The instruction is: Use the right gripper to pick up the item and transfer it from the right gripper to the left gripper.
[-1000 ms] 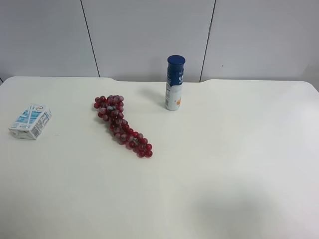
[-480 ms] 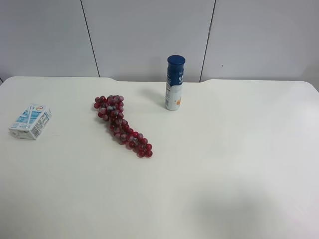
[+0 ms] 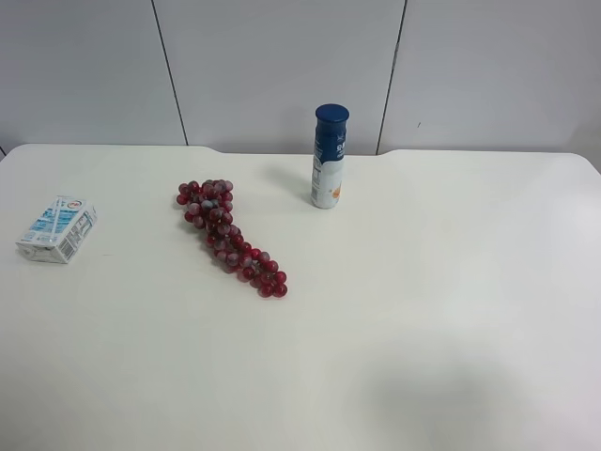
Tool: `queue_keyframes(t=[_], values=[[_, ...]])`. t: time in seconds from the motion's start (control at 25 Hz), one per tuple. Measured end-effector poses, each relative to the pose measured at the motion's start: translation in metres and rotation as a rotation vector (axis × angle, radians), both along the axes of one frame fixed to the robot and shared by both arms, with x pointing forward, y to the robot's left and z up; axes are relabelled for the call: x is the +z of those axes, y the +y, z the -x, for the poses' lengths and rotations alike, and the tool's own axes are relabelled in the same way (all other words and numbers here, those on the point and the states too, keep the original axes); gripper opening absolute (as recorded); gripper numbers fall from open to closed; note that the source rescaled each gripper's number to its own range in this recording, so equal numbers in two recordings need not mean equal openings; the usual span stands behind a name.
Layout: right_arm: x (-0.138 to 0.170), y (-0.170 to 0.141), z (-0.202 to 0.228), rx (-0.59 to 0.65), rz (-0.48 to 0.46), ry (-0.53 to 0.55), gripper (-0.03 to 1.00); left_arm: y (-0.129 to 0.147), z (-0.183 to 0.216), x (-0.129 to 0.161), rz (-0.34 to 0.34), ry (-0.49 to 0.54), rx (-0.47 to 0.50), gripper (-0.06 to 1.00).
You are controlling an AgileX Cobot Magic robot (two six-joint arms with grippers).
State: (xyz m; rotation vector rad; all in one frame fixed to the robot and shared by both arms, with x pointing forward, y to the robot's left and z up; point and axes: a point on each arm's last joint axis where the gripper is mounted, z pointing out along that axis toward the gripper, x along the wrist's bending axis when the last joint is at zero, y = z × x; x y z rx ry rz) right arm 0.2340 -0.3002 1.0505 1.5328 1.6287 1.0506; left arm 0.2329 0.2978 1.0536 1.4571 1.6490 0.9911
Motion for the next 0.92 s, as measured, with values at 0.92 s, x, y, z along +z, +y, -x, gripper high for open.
queue_keyframes(t=[0.92], values=[[0.0, 0.0, 0.0, 0.0, 0.0, 0.0, 0.98, 0.0, -0.0001, 0.0002, 0.001, -0.002, 0.0, 1.0]])
